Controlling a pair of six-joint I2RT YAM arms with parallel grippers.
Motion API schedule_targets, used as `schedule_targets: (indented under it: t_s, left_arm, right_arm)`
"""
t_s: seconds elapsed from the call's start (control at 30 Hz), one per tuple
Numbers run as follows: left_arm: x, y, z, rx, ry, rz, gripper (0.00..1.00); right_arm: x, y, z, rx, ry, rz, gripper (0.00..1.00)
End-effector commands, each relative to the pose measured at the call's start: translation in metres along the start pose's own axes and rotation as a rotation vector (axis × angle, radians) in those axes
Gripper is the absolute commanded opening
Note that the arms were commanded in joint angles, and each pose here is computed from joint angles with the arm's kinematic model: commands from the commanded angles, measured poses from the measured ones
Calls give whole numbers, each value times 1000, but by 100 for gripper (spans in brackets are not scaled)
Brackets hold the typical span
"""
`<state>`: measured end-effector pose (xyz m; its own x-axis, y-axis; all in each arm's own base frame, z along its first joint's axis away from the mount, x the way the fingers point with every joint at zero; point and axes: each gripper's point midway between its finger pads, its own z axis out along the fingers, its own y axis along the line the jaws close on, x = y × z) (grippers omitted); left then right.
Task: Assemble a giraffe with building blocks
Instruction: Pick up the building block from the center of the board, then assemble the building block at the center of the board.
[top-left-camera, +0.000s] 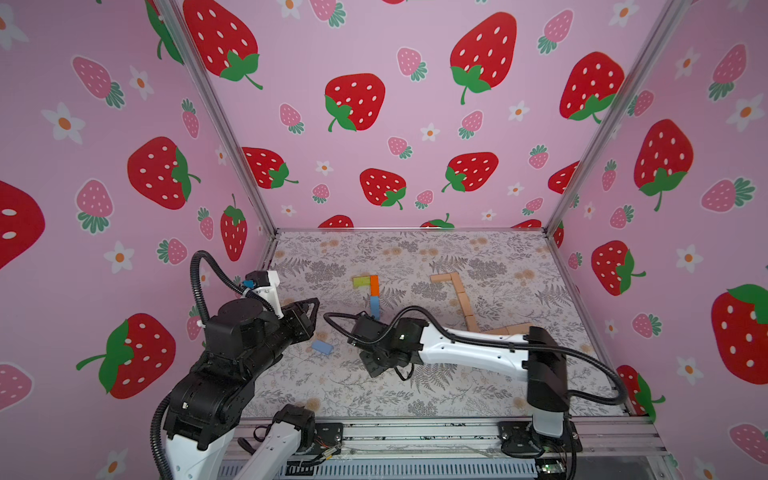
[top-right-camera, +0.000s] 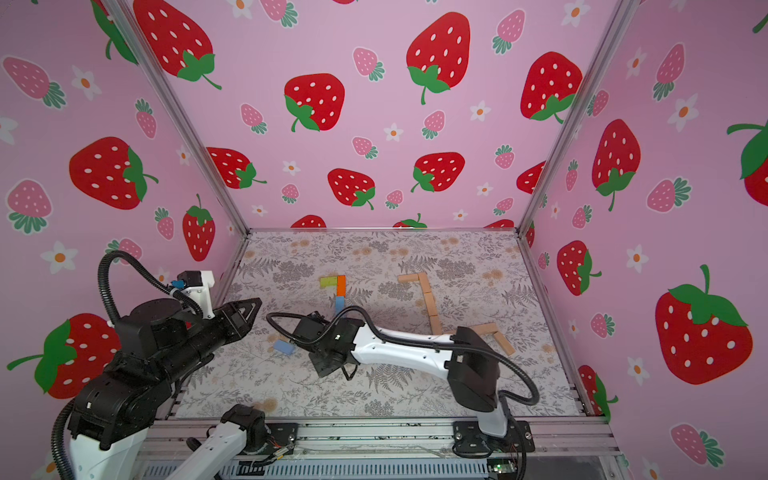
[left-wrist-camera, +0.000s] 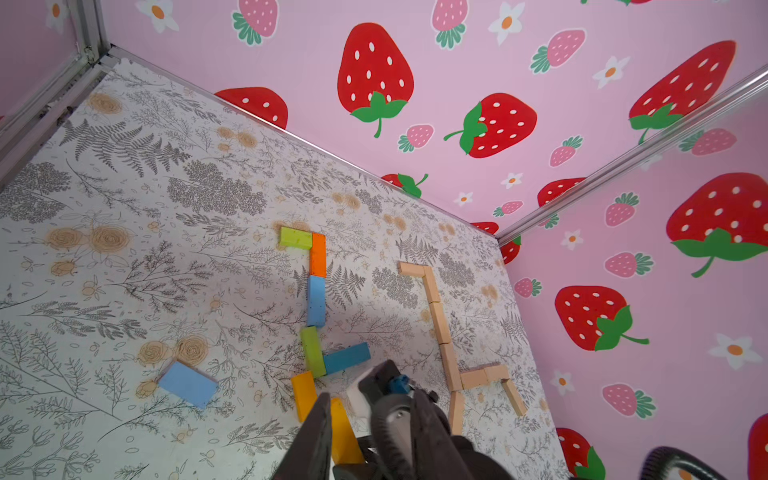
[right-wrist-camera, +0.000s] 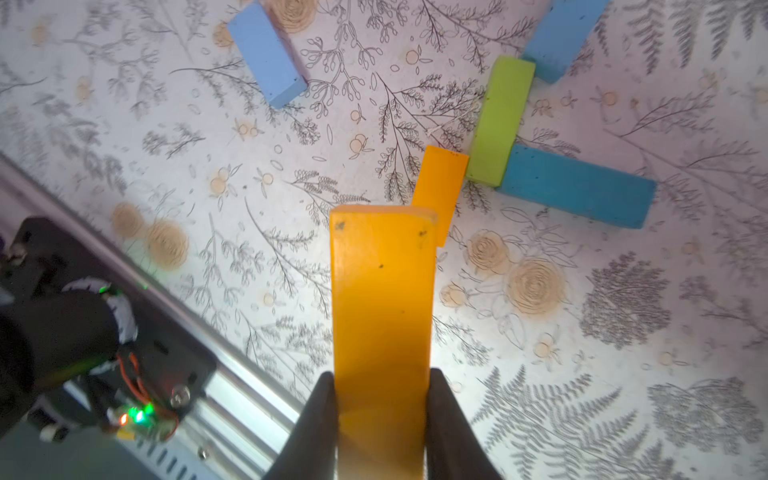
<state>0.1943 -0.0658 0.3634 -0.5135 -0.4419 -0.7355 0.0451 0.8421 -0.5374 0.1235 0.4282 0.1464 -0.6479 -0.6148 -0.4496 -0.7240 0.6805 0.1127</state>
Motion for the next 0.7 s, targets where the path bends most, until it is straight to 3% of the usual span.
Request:
schedule_targets:
  t_s: [0.0, 0.13, 0.17, 0.23, 0.37, 0.47, 0.67]
  left_arm:
    - [2, -4, 13, 21, 24, -26, 34]
    - [20, -5, 42, 56, 108, -56, 34]
    - [26, -6, 50, 66, 136, -62, 34]
    - [37, -4, 64, 77, 190, -72, 34]
    - [56, 5, 84, 60, 256, -80, 34]
    - [66, 11, 93, 44, 294, -76, 34]
    - [88, 24, 109, 7, 371, -74, 34]
  right_arm:
    - [-19, -37, -25, -3, -112, -255, 15]
    - [-5, -75, -42, 46, -108, -626, 15]
    - [0, -86, -44, 44, -99, -697, 8]
    - [6, -107, -45, 20, -76, -784, 0]
    - [21, -148, -27, 45, 15, -944, 0]
    - [33, -169, -9, 19, 116, -1003, 0]
    - [47, -213, 21, -35, 279, -970, 0]
